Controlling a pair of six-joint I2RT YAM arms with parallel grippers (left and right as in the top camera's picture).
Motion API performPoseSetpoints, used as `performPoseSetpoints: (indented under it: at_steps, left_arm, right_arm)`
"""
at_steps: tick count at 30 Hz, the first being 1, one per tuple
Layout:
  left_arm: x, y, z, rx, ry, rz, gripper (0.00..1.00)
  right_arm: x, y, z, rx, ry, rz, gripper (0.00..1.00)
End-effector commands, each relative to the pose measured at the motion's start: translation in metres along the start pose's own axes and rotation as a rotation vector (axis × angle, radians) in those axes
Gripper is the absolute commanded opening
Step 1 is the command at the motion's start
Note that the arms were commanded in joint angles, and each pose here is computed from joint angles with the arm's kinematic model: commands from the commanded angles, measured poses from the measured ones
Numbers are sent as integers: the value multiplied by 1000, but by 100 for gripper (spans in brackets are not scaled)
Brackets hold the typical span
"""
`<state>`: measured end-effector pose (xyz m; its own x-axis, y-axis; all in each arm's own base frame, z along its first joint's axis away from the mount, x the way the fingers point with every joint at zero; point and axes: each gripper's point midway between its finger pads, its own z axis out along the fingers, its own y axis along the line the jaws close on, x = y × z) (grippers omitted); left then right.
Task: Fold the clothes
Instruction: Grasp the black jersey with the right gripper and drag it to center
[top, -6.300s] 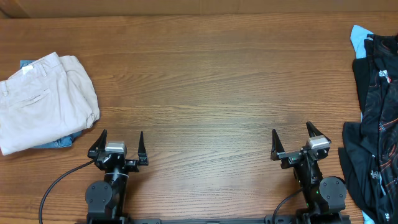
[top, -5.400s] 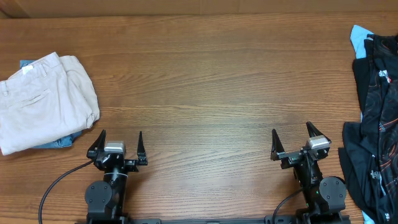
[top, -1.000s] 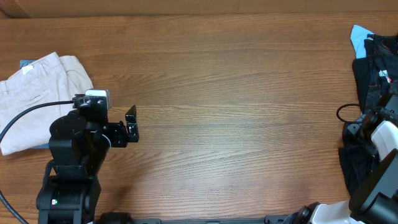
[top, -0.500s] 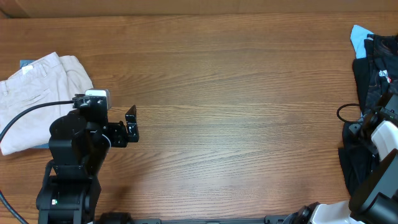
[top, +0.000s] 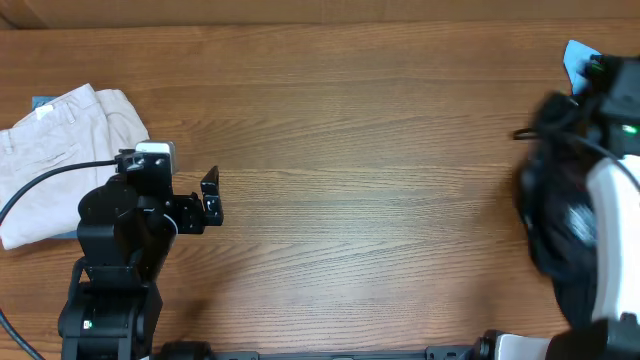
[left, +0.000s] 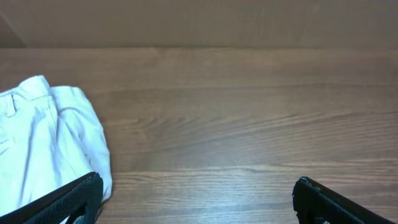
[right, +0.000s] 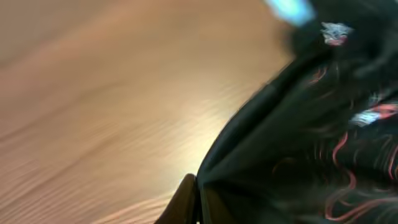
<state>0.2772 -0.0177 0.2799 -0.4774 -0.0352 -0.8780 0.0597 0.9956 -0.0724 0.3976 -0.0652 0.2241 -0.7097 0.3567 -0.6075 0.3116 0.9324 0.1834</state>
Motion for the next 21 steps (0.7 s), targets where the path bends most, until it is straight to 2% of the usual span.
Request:
performPoseSetpoints:
  at_steps: [1, 6, 12, 16, 21]
  left_arm:
    - [-15, -1, -6, 5, -43, 11, 100]
    - [-15, -1, -6, 5, -44, 12, 100]
    - [-15, -1, -6, 5, -45, 11, 100]
    - [-17, -1, -4, 5, -47, 12, 100]
    - [-19, 0, 5, 6, -43, 12, 100]
  right_arm:
    - [31, 101, -10, -225, 61, -201, 4]
    - [86, 198, -4, -379, 129, -406, 4]
    - [133, 267, 20, -486, 144, -578, 4]
    - [125, 314, 37, -579, 13, -591, 4]
    - [62, 364, 10, -727, -312, -509, 4]
